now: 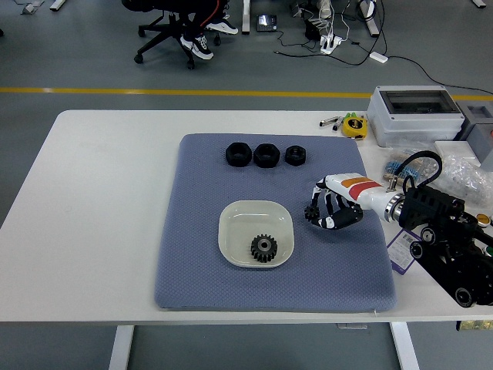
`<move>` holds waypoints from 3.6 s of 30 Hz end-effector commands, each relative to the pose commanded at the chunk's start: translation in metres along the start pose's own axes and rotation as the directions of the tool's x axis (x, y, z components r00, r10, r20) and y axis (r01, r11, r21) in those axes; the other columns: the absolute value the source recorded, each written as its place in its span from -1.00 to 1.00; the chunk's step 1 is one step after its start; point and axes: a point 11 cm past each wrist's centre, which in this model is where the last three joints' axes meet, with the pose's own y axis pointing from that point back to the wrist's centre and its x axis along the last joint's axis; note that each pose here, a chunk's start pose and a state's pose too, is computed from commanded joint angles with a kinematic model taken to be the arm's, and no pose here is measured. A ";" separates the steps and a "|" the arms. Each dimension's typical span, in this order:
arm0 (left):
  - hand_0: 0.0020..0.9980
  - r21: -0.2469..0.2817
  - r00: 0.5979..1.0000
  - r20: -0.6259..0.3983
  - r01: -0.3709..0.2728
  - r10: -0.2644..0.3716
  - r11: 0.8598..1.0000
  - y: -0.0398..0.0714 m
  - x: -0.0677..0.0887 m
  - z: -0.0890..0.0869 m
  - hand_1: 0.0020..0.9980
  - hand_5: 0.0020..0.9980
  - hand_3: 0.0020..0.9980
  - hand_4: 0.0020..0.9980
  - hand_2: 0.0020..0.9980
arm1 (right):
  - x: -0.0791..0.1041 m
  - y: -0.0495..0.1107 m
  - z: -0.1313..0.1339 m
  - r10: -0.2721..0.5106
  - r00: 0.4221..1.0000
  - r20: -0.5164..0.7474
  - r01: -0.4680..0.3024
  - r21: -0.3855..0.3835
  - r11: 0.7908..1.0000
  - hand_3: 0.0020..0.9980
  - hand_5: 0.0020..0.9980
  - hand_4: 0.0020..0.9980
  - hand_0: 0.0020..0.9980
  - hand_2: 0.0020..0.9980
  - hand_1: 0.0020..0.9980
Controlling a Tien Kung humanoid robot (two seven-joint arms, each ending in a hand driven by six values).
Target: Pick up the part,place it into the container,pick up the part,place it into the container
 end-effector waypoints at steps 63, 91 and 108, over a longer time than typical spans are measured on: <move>0.36 -0.013 1.000 0.000 -0.001 0.001 1.000 0.000 0.000 0.007 0.33 0.14 0.10 0.21 0.26 | 0.019 0.020 -0.018 0.307 0.814 0.492 -0.325 -0.052 0.944 0.69 0.04 1.00 -0.43 0.23 -0.19; 0.36 -0.002 1.000 0.017 0.010 -0.010 1.000 0.000 -0.006 0.000 0.33 0.14 0.10 0.21 0.26 | -0.052 0.091 0.072 0.460 -0.116 0.880 -0.186 -0.474 0.861 0.63 0.05 1.00 0.08 0.51 0.28; 0.36 -0.016 1.000 0.009 0.004 -0.004 1.000 0.000 -0.003 0.007 0.33 0.14 0.10 0.21 0.26 | -0.044 0.104 0.084 0.457 -0.276 0.846 -0.229 -0.519 0.823 0.63 0.02 0.99 0.45 0.59 0.45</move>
